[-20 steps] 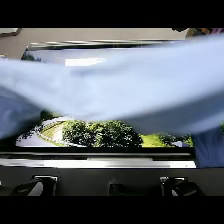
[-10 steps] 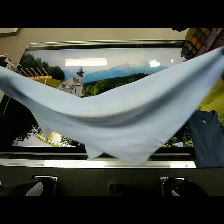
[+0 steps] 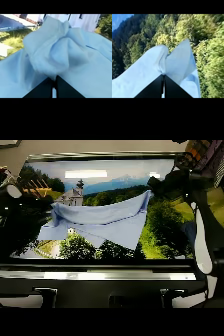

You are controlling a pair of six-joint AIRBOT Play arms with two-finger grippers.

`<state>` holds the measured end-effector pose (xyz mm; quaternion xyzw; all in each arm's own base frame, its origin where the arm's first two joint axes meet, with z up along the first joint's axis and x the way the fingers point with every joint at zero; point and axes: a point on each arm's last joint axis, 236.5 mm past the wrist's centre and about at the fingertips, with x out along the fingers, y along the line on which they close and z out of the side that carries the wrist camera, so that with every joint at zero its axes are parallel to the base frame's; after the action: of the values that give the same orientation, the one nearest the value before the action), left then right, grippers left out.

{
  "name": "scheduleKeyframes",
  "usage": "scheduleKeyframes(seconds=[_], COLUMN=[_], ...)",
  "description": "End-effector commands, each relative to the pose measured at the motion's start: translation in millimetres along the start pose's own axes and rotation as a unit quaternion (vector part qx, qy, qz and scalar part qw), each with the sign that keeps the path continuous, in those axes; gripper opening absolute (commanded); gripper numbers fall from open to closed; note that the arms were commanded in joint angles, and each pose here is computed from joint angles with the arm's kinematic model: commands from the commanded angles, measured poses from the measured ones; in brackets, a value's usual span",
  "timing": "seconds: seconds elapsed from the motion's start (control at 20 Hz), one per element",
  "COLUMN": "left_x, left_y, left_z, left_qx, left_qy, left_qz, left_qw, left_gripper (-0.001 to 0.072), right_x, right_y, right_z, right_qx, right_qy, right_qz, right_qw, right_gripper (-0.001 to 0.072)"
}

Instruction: Fold the clothes and pants, and hang the long-sleeved shirts on hangers.

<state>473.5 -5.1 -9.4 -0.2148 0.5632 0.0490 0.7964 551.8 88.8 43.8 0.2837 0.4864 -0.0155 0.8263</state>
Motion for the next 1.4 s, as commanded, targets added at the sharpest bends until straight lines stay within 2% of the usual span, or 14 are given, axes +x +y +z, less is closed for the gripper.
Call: scheduleKeyframes(seconds=[0.0,0.1,0.15,0.25,0.4,0.5,0.6,0.75,0.85,0.95,1.1,1.35], left_x=[56,56,52,41,23,16,14,14,13,13,13,13], left_y=[9,13,16,24,38,47,53,54,55,55,55,55], left_z=[-11,-10,-7,0,9,12,9,5,4,2,0,0], left_qx=[-0.011,-0.014,-0.014,-0.014,-0.021,-0.030,-0.036,-0.037,-0.038,-0.037,-0.037,-0.038], left_qy=[0.033,0.032,0.028,0.026,0.032,0.036,0.044,0.053,0.056,0.061,0.064,0.064], left_qz=[0.008,0.009,0.009,0.011,0.015,0.018,0.020,0.022,0.022,0.023,0.023,0.023], left_qw=[0.999,0.999,0.999,0.999,0.999,0.999,0.998,0.998,0.997,0.997,0.997,0.997], left_gripper=[0.0015,0.0015,0.0015,0.0015,0.0015,0.0015,0.0016,0.0016,0.0015,0.0015,0.0016,0.0015], right_x=[48,44,32,-6,-66,-84,-81,-59,-44,-31,-17,-3], right_y=[-12,-6,1,-5,-56,-84,-99,-87,-82,-76,-75,-72], right_z=[-14,-16,-16,-15,-25,-46,-93,-183,-229,-268,-296,-300], right_qx=[0.047,0.055,0.042,-0.013,-0.082,-0.062,-0.024,0.030,0.047,0.048,0.050,0.080], right_qy=[0.043,0.054,0.063,0.086,0.127,0.153,0.195,0.253,0.268,0.289,0.290,0.274], right_qz=[0.018,0.038,0.063,0.087,0.046,0.033,0.038,0.080,0.085,0.082,0.063,0.048], right_qw=[0.998,0.996,0.995,0.992,0.987,0.986,0.980,0.964,0.959,0.953,0.954,0.957], right_gripper=[0.0064,0.0243,0.0280,0.0313,0.0320,0.0324,0.0418,0.0428,0.0457,0.0457,0.0457,0.0450])
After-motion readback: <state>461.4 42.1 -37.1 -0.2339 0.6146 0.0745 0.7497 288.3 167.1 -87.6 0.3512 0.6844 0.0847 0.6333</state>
